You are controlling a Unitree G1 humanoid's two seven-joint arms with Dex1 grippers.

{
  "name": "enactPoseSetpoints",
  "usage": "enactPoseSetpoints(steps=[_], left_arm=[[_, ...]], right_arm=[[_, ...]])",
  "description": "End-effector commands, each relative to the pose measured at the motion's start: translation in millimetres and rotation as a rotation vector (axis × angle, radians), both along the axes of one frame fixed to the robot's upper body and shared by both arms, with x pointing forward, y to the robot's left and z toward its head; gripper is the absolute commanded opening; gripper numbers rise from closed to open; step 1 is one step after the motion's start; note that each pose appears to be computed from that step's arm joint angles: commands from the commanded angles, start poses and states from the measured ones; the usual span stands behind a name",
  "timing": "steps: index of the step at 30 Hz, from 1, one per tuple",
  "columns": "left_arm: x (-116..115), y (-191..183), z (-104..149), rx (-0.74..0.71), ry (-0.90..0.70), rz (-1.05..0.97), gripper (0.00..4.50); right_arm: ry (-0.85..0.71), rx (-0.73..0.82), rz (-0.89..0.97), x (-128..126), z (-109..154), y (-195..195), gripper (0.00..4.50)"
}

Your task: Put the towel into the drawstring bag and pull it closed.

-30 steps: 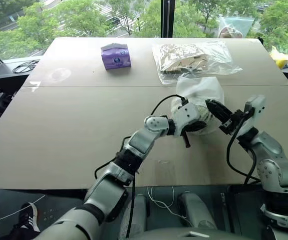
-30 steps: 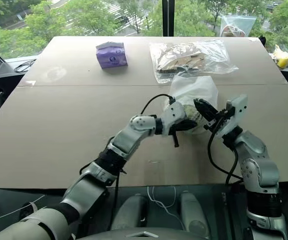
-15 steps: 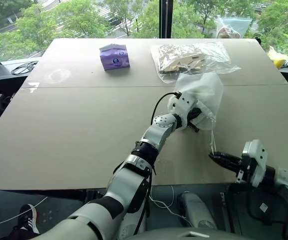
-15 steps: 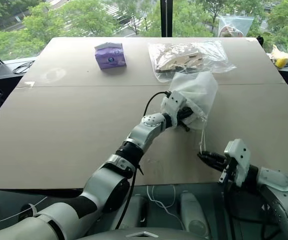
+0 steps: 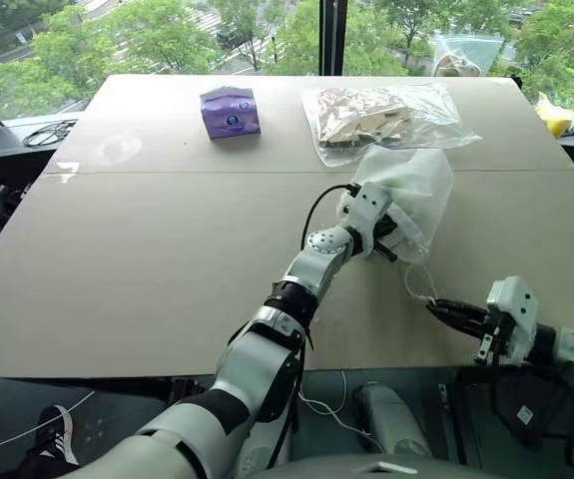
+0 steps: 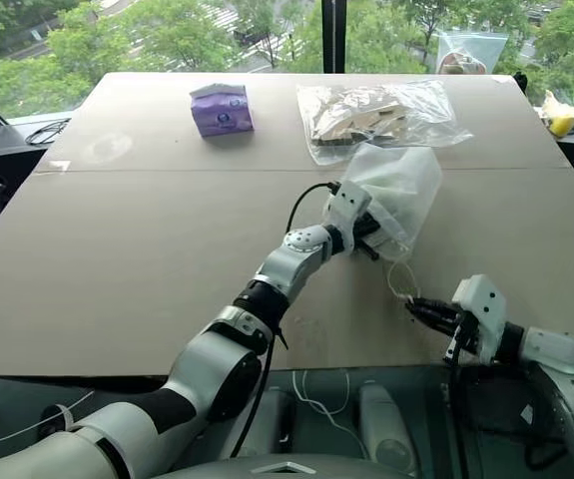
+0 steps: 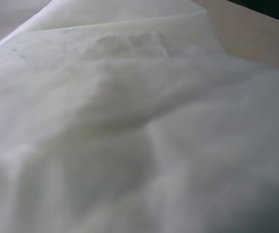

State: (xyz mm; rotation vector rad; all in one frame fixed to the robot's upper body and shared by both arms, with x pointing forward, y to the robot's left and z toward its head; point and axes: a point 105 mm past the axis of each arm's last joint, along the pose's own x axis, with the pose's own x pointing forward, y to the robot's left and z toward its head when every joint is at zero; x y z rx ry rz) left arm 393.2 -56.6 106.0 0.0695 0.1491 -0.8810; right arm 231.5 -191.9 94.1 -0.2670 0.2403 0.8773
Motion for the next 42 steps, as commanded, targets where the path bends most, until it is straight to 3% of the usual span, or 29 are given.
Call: enactPoseSetpoints(steps=[1,3,5,8,9,11,13,14,17,24,30,31,32,35,39,42], left_arm=[[-3.6,-4.4,-0.5,0.006,-0.009,-0.006,0.0],[-3.9,-4.7,-0.9,0.006,-0.007,-0.006,0.0],[-4.0,-5.0,-0.6,0.006,-0.009,-0.006,0.0],[-3.8,-5.1,0.1,0.004,-0.012,-0.004,0.0],[-3.7,-4.8,0.2,0.004,-0.013,-0.003,0.0],[-2.8,-2.7,-0.2,0.006,-0.013,0.001,0.0],[-2.4,-1.2,-1.2,0.008,-0.013,0.004,0.0],[-2.4,-0.9,-1.5,0.009,-0.013,0.005,0.0],[-2.6,-1.7,-1.2,0.008,-0.013,0.007,0.0],[0.6,1.7,3.6,0.006,-0.027,0.024,0.0],[2.6,5.4,2.5,0.01,-0.027,0.034,0.0],[2.6,5.4,2.4,0.011,-0.028,0.035,0.0],[2.6,5.3,2.6,0.011,-0.028,0.035,0.0],[2.6,5.1,3.2,0.01,-0.029,0.036,0.0],[2.3,4.5,3.0,0.007,-0.028,0.037,0.0],[1.6,4.4,2.5,0.007,-0.026,0.036,0.0]], right_arm=[[0.0,0.05,-0.077,6.5,12.2,-17.3,0.4],[0.034,0.086,-0.078,5.2,15.8,-21.8,1.01],[0.075,-0.045,-0.084,0.1,1.7,-36.9,1.68],[0.129,-0.28,-0.128,-6.6,-20.8,-71.7,3.22],[0.144,-0.306,-0.126,-9.3,-21.8,-77.7,3.46],[0.038,-0.102,-0.139,8.5,16.5,-54.5,4.13],[-0.031,0.125,-0.089,18.1,50.4,-19.5,4.13],[-0.027,0.163,-0.057,18.9,52.9,-4.8,4.13],[0.009,0.165,-0.032,23.5,35.7,25.1,4.13],[0.059,0.231,-0.245,50.0,1.5,32.5,4.13],[0.116,0.222,-0.256,54.6,-11.5,40.4,4.13],[0.127,0.234,-0.248,54.7,-11.6,44.6,3.6],[0.129,0.233,-0.227,53.4,-11.4,50.2,3.4],[0.147,0.224,-0.195,48.5,-14.6,60.7,1.81],[0.137,0.112,-0.196,47.3,-28.7,59.7,0.02],[0.125,0.173,-0.207,46.8,-19.6,56.7,0.02]])
